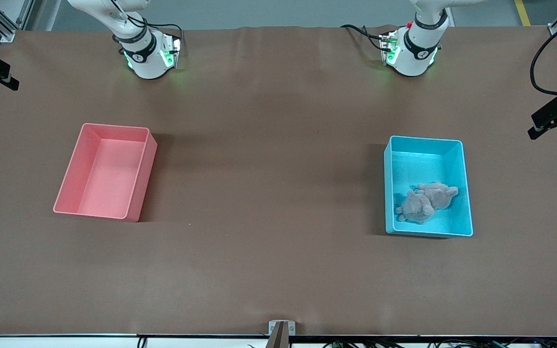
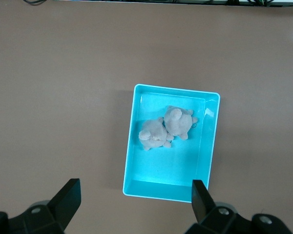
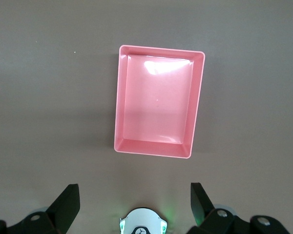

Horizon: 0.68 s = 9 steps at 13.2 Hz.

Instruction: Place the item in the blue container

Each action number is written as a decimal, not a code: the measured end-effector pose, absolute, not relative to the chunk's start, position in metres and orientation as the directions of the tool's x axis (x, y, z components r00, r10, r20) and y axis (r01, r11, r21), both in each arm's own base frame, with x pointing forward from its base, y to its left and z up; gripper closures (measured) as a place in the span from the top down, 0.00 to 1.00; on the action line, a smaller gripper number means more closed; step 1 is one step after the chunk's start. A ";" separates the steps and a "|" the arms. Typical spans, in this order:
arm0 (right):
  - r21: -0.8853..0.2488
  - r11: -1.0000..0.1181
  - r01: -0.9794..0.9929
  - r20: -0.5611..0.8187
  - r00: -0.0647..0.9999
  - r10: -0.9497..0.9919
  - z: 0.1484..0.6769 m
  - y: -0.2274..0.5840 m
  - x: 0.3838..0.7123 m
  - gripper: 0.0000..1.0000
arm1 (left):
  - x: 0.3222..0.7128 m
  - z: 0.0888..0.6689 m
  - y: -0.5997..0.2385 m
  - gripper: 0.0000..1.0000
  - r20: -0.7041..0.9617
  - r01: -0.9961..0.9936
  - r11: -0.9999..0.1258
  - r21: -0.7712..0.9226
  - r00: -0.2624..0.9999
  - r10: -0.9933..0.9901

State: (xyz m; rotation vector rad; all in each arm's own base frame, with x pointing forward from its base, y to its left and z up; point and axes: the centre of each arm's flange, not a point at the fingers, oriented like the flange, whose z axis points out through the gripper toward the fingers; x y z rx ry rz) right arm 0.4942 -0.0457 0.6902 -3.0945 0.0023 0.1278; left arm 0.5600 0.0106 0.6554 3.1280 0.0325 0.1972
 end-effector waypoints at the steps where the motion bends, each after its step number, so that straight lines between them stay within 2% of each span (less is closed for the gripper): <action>1: -0.044 -0.999 -0.003 -0.082 0.997 0.000 0.690 -0.046 0.494 1.00 | 0.560 0.655 0.011 1.00 0.126 0.021 -1.000 0.009 0.992 0.021; 9: -0.044 -0.999 -0.003 -0.082 0.997 0.000 0.690 -0.046 0.494 1.00 | 0.560 0.655 0.007 1.00 0.125 0.016 -1.000 0.009 0.992 0.017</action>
